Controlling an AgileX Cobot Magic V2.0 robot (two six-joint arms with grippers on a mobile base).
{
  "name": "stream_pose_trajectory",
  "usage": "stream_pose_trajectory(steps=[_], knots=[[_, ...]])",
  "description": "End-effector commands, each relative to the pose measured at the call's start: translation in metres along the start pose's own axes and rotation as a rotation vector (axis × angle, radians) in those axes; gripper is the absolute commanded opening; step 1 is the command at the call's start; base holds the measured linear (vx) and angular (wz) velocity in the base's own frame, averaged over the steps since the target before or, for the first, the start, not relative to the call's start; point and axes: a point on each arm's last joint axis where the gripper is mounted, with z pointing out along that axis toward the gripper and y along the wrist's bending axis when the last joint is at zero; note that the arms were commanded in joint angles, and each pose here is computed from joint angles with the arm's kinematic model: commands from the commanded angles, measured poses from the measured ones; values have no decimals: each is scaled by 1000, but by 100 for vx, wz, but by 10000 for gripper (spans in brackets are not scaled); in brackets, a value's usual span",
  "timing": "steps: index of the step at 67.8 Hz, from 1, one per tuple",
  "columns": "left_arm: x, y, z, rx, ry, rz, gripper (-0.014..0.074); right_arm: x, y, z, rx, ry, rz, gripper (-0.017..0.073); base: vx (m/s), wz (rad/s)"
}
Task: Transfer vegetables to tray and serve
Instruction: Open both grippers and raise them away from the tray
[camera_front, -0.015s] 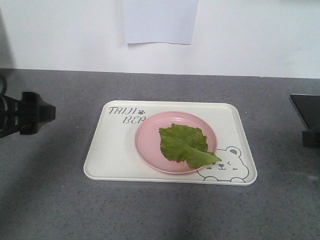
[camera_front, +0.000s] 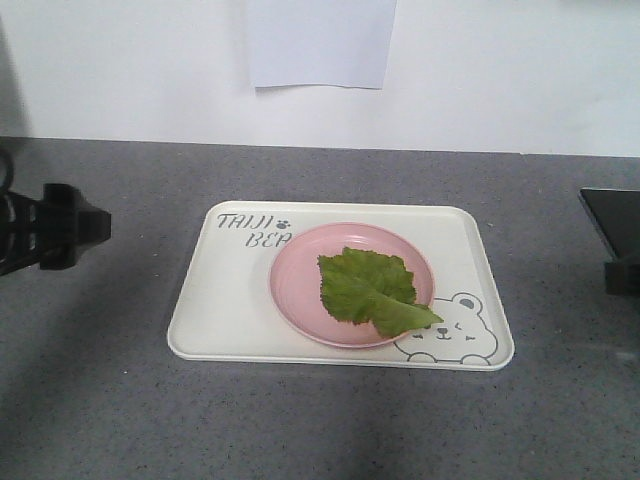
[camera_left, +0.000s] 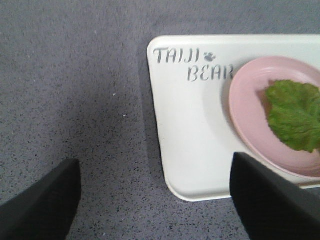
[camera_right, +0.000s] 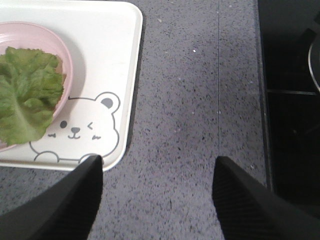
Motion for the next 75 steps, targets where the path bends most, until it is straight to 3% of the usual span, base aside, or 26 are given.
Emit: stream_pose_trajectory(steps=[1, 15, 25, 34, 42, 48, 75], knots=[[4, 1, -22, 61, -168, -6, 586, 7, -3, -21, -4, -132, 2, 470, 0, 0], [41, 12, -40, 102, -277, -6, 580, 38, -9, -40, -18, -222, 13, 426, 0, 0], [61, 19, -45, 112, -303, -7, 503, 47, -11, -52, -21, -269, 16, 322, 0, 0], [70, 21, -49, 115, -315, -7, 347, 50, -11, -57, -23, -284, 17, 164, 0, 0], [71, 22, -54, 118, -329, -8, 142, 50, -11, -57, -23, -283, 17, 13, 0, 0], [71, 22, -55, 119, -333, -8, -12, 51, -12, -57, -21, -276, 18, -11, 0, 0], [75, 23, -54, 107, -295, -11, -8, 53, -12, -56, -16, -248, 18, -8, 0, 0]])
